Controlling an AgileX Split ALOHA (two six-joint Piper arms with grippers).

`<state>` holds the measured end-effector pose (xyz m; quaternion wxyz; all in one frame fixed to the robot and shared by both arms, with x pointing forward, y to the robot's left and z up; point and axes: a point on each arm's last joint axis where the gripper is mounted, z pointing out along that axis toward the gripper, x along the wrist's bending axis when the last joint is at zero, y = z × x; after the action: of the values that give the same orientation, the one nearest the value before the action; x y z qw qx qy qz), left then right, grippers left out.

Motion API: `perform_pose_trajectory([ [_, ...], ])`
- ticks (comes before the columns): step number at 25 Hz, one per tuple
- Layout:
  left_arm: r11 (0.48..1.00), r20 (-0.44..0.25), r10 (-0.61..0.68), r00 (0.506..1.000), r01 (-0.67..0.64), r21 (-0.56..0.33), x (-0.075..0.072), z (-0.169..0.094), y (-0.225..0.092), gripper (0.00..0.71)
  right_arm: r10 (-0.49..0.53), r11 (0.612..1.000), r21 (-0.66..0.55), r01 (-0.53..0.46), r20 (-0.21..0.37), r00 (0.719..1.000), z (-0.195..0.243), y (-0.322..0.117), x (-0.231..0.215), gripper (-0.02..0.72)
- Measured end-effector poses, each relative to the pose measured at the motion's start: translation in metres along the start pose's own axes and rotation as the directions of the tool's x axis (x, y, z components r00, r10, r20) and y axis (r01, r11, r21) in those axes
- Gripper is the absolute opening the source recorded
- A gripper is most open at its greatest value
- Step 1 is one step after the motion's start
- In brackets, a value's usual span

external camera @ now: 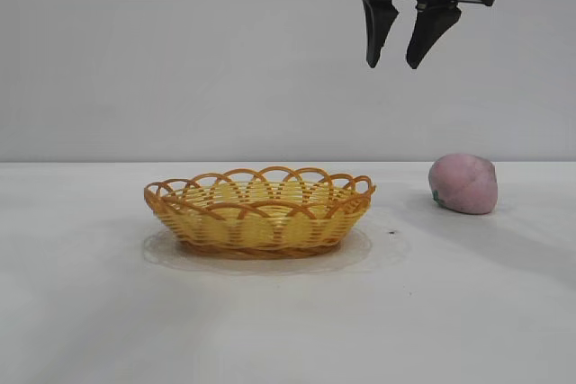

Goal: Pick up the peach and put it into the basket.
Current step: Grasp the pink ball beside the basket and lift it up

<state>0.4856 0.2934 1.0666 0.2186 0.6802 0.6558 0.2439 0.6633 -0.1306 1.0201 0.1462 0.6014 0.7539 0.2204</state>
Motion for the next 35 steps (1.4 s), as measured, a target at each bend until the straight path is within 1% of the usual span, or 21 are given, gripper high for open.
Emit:
perform_pose_trajectory([
  [3,0.999,0.005,-0.013,1.000,0.014,-0.050,0.002,-0.044,-0.030,0.386,-0.019,1.000,0.000,0.019,0.000,1.000,0.000,0.000,0.000,0.369],
  [5,0.996,0.001,-0.007,1.000,0.007,-0.084,0.004,-0.075,-0.059,0.386,-0.029,1.000,0.000,0.029,0.000,1.000,0.000,0.000,0.000,0.369],
  [9,0.996,0.005,-0.019,1.000,0.019,-0.086,0.005,-0.105,-0.110,0.386,-0.037,0.999,0.000,0.037,-0.003,0.999,0.000,0.000,0.000,0.369],
  [11,0.997,0.009,-0.024,1.000,0.025,-0.077,0.005,-0.111,-0.132,0.386,-0.038,0.999,0.002,0.038,-0.004,0.999,0.000,0.000,0.000,0.369],
  [13,0.995,0.020,-0.030,0.999,0.031,-0.098,0.004,-0.113,-0.151,0.386,-0.037,0.999,0.011,0.037,-0.004,0.999,0.000,-0.001,0.000,0.369],
  [15,0.990,0.020,-0.029,0.999,0.031,-0.134,0.004,-0.115,-0.166,0.386,-0.045,0.999,0.028,0.045,-0.002,0.999,0.000,-0.003,0.000,0.369],
  [18,0.986,0.020,-0.030,0.999,0.033,-0.166,0.005,-0.119,-0.183,0.386,-0.054,0.997,0.053,0.054,0.001,0.999,0.000,-0.005,0.000,0.369],
  [19,0.981,0.021,-0.031,0.999,0.034,-0.193,0.005,-0.122,-0.188,0.386,-0.056,0.997,0.061,0.056,0.002,0.998,0.000,-0.006,0.000,0.369],
  [21,0.971,0.021,-0.029,0.999,0.033,-0.238,0.005,-0.127,-0.196,0.386,-0.059,0.995,0.081,0.059,0.008,0.998,0.000,-0.007,-0.001,0.369],
  [24,0.943,0.022,-0.027,0.999,0.033,-0.332,0.006,-0.137,-0.208,0.386,-0.072,0.991,0.115,0.069,0.023,0.997,-0.001,-0.010,-0.003,0.369],
  [26,0.930,0.023,-0.028,0.999,0.034,-0.366,0.006,-0.140,-0.213,0.386,-0.082,0.987,0.144,0.075,0.044,0.996,0.001,-0.013,-0.005,0.369],
  [29,0.929,0.022,-0.027,0.999,0.033,-0.368,0.006,-0.140,-0.215,0.386,-0.105,0.974,0.208,0.085,0.086,0.991,0.013,-0.020,-0.009,0.369],
  [31,0.929,0.021,-0.024,0.999,0.030,-0.368,0.006,-0.140,-0.215,0.386,-0.113,0.961,0.266,0.082,0.105,0.988,0.029,-0.027,-0.014,0.369],
  [35,0.929,0.021,-0.024,0.999,0.030,-0.368,0.006,-0.140,-0.215,0.386,-0.103,0.936,0.347,0.054,0.124,0.987,0.063,-0.040,-0.022,0.369],
])
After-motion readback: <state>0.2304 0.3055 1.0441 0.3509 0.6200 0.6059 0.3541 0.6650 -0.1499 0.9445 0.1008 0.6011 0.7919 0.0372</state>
